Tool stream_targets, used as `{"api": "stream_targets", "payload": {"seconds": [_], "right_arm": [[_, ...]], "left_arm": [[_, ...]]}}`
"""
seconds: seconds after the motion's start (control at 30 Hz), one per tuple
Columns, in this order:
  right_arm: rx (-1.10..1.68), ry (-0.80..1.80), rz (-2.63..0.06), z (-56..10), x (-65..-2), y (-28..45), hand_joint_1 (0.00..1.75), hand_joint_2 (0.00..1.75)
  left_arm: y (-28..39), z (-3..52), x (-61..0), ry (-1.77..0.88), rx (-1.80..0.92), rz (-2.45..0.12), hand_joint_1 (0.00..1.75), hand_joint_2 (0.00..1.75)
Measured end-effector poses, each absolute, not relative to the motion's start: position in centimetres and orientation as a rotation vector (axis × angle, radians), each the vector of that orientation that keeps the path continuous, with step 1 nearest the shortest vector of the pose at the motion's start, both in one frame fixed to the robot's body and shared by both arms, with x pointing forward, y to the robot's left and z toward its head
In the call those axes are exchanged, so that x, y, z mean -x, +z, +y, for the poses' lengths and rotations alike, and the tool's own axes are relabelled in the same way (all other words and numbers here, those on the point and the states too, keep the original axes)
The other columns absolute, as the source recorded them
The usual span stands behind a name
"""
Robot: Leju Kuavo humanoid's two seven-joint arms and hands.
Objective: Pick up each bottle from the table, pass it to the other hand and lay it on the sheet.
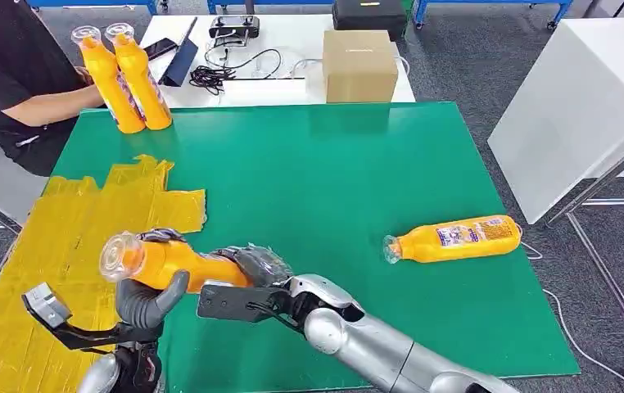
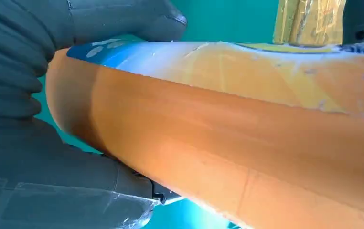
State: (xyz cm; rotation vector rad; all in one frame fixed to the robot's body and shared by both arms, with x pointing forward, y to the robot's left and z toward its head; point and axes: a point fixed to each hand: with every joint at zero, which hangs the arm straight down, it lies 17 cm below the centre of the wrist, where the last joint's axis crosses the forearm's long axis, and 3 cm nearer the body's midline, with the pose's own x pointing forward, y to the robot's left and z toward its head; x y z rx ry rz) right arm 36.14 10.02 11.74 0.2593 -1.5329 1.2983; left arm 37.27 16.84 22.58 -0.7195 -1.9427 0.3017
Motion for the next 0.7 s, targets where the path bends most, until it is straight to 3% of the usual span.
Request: {"api": "stream_targets", "payload": {"seconds": [0.1,0.13,0.4,0.43,0.47,0.5,0.6,0.7], "right_arm": [[-0.259,1.295,-1.534,10.0,-36.2,11.8,1.75,1.75],[-0.258,1.293,-1.535,9.9,-36.2,11.8,1.48,1.75],[-0.194,1.269,-1.598,9.2,-37.2,12.8,1.48,1.75],[-0.194,1.268,-1.599,9.1,-37.2,12.8,0.21,1.75],[-0.193,1.267,-1.6,9.1,-37.2,12.8,0.0,1.75],[-0.192,1.266,-1.601,9.0,-37.2,12.8,0.0,0.0],[-0.161,1.246,-1.642,8.8,-37.4,13.3,0.0,0.0],[-0.106,1.152,-1.747,7.4,-37.9,15.3,0.0,0.0]], "left_arm": [[22.7,16.8,-37.3,0.298,0.723,-1.946,1.75,1.75],[22.7,16.8,-37.3,0.296,0.725,-1.947,1.75,1.75],[22.9,16.6,-37.2,0.281,0.733,-1.951,1.75,1.75],[22.9,16.6,-37.2,0.28,0.734,-1.951,1.75,1.75],[22.9,16.6,-37.2,0.28,0.734,-1.951,1.75,1.75],[22.9,16.5,-37.2,0.278,0.734,-1.951,1.75,1.75],[22.7,16.6,-37.4,0.26,0.685,-1.961,1.75,1.75],[21.8,17.4,-37.7,0.159,0.409,-2.026,1.75,1.75]]}}
